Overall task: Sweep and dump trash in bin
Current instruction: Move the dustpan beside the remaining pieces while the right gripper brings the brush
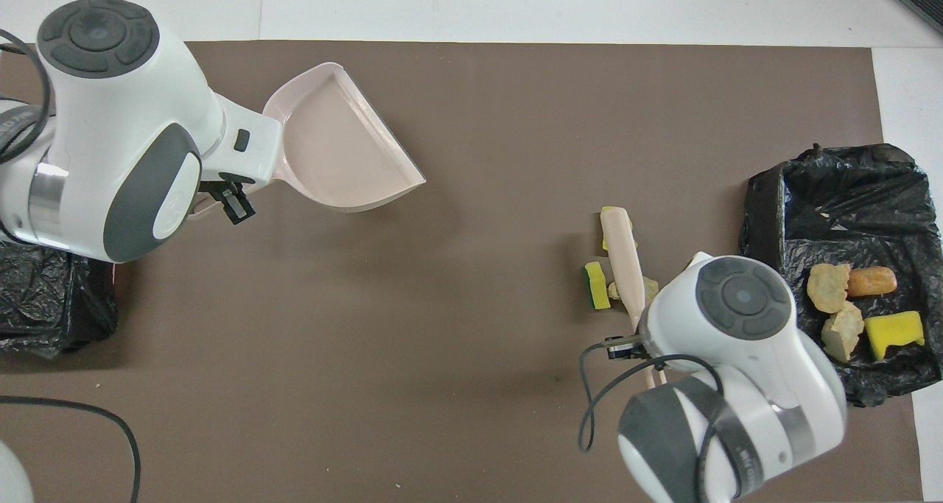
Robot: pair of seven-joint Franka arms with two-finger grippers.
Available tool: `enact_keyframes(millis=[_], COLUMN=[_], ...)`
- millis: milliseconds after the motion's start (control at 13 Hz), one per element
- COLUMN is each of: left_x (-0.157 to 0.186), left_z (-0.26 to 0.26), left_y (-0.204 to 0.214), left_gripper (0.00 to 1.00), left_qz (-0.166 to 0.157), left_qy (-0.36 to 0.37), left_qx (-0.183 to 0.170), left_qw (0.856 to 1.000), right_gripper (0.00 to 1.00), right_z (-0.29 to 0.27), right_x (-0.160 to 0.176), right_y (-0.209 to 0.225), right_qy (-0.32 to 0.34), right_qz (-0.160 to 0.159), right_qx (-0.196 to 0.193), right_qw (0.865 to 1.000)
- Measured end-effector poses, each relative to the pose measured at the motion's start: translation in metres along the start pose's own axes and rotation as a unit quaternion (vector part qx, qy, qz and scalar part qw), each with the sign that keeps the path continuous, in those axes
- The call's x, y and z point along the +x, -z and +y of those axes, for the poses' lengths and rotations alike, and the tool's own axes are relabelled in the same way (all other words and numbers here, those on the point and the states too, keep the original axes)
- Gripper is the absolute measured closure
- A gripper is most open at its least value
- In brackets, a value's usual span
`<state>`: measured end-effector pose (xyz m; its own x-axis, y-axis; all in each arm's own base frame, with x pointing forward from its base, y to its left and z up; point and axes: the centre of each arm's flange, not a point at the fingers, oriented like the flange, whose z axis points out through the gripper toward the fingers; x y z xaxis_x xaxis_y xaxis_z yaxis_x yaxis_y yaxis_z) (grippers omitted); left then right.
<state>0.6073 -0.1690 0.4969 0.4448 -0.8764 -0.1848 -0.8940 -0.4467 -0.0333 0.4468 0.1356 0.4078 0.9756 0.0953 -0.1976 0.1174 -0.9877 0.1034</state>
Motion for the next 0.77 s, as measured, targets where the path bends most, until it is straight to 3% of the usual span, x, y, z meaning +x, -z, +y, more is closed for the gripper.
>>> enact_keyframes(millis=[154,308,462,615,769], left_x=[-0.004,0.003,0.023,0.043,0.048], left_z=[0.007,0.021,0.051,0.091,0.121], left_y=[-0.015,-0.029,-0.043,-0.06,-0.074], left_gripper=[0.69,0.69,0.69,0.69,0.69], left_qz=[-0.011,-0.018,-0.022,-0.005,0.002], left_qy=[-0.083,-0.142,-0.182,-0.22,-0.24], left_qx=[-0.013,-0.02,-0.012,0.013,0.021], left_qw=[0.996,0.99,0.983,0.975,0.971], right_gripper=[0.74,0.74,0.74,0.74,0.74], right_z=[0.06,0.083,0.074,0.064,0.049], right_x=[0.003,-0.003,-0.016,-0.026,-0.028], right_y=[-0.021,-0.046,-0.073,-0.092,-0.097], right_qy=[0.008,0.006,0.016,0.018,0.012], right_qz=[-0.019,-0.037,-0.043,-0.042,-0.04], right_qx=[-0.019,-0.031,-0.033,-0.03,-0.005], right_qw=[1.0,0.999,0.998,0.998,0.999])
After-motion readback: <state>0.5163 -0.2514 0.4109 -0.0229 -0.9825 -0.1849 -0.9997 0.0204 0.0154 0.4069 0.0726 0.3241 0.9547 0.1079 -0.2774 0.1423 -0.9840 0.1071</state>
